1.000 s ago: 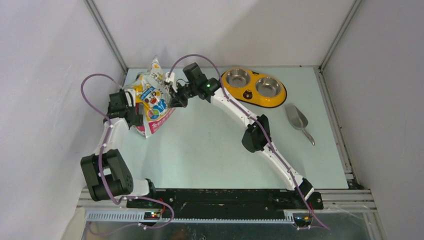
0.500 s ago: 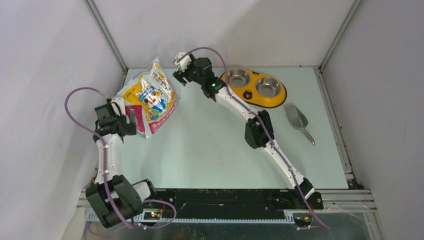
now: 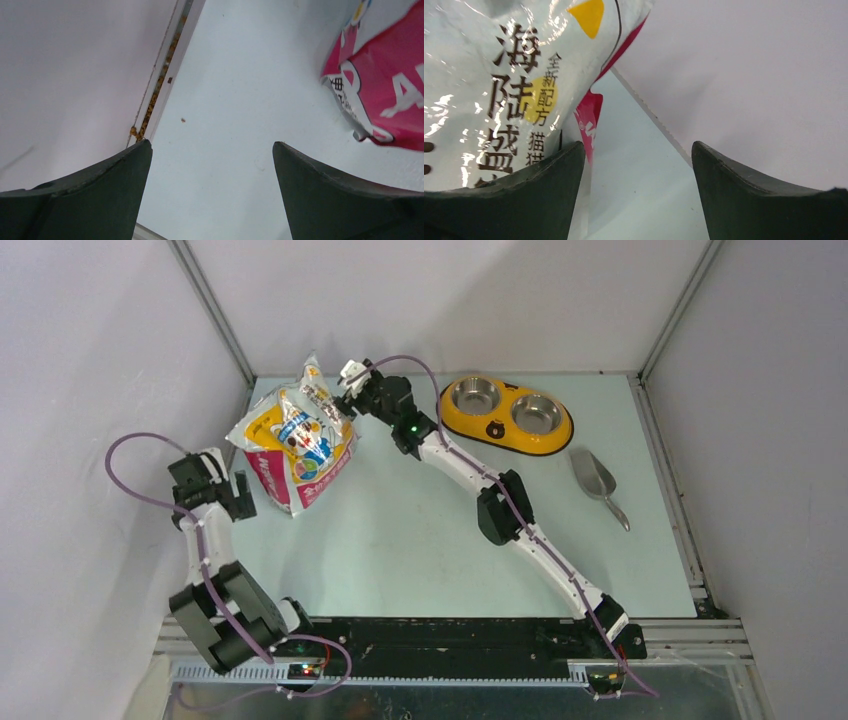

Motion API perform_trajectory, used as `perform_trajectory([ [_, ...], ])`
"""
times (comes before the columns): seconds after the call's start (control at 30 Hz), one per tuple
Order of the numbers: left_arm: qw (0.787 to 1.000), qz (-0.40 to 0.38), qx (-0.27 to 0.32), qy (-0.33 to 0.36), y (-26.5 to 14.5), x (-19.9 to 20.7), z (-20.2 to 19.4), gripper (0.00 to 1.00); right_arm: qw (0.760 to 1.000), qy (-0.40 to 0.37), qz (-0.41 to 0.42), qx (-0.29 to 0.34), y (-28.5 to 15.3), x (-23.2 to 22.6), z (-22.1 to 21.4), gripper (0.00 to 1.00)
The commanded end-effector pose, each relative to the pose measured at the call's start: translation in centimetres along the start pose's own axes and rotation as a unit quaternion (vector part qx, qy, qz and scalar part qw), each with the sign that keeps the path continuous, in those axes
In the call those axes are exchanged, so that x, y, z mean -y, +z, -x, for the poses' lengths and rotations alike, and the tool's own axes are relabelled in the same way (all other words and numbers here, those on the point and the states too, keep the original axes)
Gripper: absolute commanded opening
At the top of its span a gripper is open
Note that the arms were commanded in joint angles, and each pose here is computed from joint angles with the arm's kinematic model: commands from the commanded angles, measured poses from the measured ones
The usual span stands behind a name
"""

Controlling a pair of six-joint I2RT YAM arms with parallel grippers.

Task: Serve the pet food
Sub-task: Move the pet food bag to the center of the board.

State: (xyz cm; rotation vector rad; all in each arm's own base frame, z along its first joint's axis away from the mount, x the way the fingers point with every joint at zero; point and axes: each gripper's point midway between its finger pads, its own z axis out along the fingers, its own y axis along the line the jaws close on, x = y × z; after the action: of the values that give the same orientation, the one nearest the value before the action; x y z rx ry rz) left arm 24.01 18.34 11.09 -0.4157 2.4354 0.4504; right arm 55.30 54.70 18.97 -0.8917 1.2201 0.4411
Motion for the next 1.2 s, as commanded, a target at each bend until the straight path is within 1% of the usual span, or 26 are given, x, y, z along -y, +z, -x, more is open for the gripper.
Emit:
perform_trajectory([
  [0.0, 0.998, 0.021, 0.038, -0.046, 0.8, -1.2, 4.0, 0.98, 0.996, 0.032, 0.074, 0.033, -0.1, -2.3, 3.4, 0.81],
  [0.07, 0.998, 0.014, 0.026, -0.058, 2.1, -0.8, 4.6, 0.98, 0.994, 0.038, 0.098, 0.027, -0.3, -3.0, 3.2, 0.80],
  [0.1, 0.998, 0.014, 0.030, -0.061, 2.3, -0.6, 5.5, 0.98, 0.992, 0.042, 0.113, 0.023, -0.5, -3.4, 3.0, 0.80],
  [0.13, 0.998, 0.012, 0.021, -0.058, 3.0, -0.3, 5.5, 0.98, 0.992, 0.046, 0.116, 0.021, -0.6, -3.4, 3.0, 0.80],
  [0.23, 0.999, 0.011, 0.026, -0.039, 3.7, 1.4, 7.0, 0.98, 0.987, 0.055, 0.148, 0.009, -1.1, -4.5, 2.2, 0.79],
  [0.27, 0.999, 0.007, 0.016, -0.035, 4.3, 1.9, 6.8, 0.98, 0.986, 0.058, 0.153, 0.007, -1.2, -4.5, 2.1, 0.79],
  [0.4, 1.000, -0.001, 0.008, -0.027, 5.2, 3.9, 8.2, 0.98, 0.977, 0.082, 0.195, -0.015, -2.0, -5.9, 1.2, 0.79],
  [0.47, 1.000, -0.008, 0.003, -0.020, 5.6, 4.7, 8.5, 0.98, 0.970, 0.097, 0.224, -0.014, -2.6, -6.5, 1.5, 0.79],
  [0.73, 0.999, -0.045, 0.003, 0.020, 6.3, 8.0, 9.4, 0.98, 0.939, 0.148, 0.311, -0.007, -4.6, -8.7, 2.5, 0.79],
  [0.9, 0.997, -0.070, 0.012, 0.044, 6.0, 9.6, 10.5, 0.98, 0.920, 0.181, 0.347, -0.006, -5.7, -9.1, 2.9, 0.79],
  [1.0, 0.994, -0.089, 0.021, 0.061, 5.6, 11.2, 11.6, 0.98, 0.912, 0.198, 0.359, -0.007, -6.2, -8.7, 2.8, 0.79],
  [1.17, 0.989, -0.109, 0.019, 0.102, 5.8, 14.1, 12.6, 0.98, 0.901, 0.224, 0.372, -0.013, -6.9, -8.3, 2.6, 0.79],
])
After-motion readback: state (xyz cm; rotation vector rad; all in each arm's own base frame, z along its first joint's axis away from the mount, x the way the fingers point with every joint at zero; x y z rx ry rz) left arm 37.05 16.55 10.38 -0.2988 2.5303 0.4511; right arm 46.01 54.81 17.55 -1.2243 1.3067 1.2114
